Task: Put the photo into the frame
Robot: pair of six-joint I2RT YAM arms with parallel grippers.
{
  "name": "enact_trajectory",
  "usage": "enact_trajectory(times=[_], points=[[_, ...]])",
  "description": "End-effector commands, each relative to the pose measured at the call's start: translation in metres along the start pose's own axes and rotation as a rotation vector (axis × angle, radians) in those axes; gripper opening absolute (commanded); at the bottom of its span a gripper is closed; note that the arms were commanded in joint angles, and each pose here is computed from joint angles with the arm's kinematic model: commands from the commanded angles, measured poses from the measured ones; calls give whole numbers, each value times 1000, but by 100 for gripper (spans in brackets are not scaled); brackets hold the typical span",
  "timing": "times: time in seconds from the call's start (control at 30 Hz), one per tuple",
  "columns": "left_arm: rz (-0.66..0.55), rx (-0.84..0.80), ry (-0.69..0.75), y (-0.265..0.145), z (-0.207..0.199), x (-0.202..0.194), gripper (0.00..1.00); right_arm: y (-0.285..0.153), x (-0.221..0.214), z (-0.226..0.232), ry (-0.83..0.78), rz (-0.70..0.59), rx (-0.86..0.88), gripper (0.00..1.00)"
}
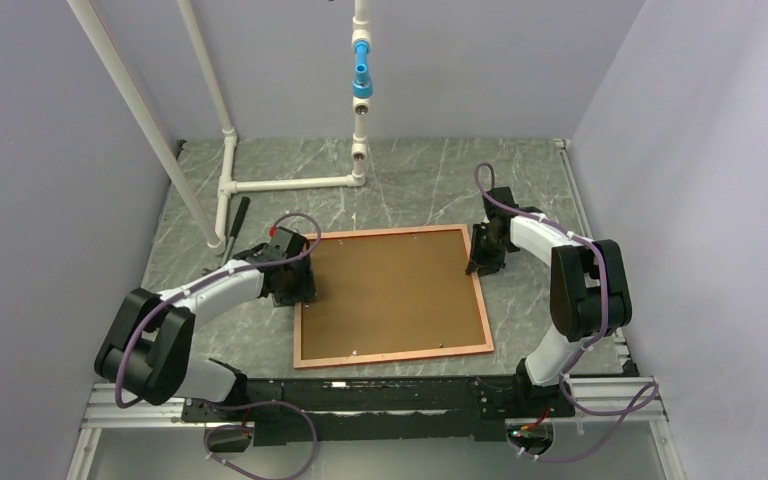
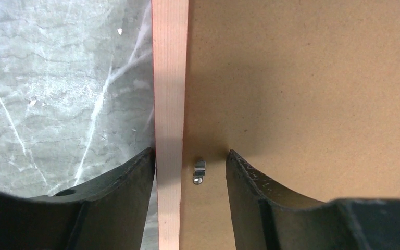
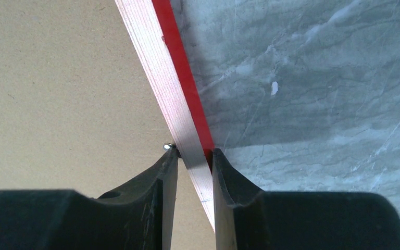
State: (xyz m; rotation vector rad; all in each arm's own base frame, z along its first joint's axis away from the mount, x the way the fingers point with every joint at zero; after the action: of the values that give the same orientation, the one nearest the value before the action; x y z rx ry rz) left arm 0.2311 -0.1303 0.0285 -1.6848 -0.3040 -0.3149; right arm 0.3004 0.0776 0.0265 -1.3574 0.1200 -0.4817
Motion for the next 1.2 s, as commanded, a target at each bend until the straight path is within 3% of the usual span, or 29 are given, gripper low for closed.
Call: enact_trajectory(times=[0.0,0.27,0.5,1.17], points=[[165,81,23,2,22,-57,56,22,-31,-35,-18,103,-133,1],[192,121,20,1,30,-65,37,22,-32,-35,-21,103,-136,1],[218,149,13,-3,35,-70,0,22,-32,-35,-20,105,-136,1],[237,285,-6,-28,53,-66,0,16,-31,-31,-24,105,-117,1]])
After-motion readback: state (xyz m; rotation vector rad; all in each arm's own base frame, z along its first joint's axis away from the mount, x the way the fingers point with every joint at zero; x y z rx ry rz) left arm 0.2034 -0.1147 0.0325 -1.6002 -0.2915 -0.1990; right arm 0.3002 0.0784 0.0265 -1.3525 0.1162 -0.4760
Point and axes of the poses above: each gripper's point midway between its finger pads, its own y axis out along the fingers, its own z axis along the line the jaws close on, x = y × z, the point moved 1 cm from there along -y, back along the fingers, and after that the axes turned 11 degrees about y, right-handed, at the moved point
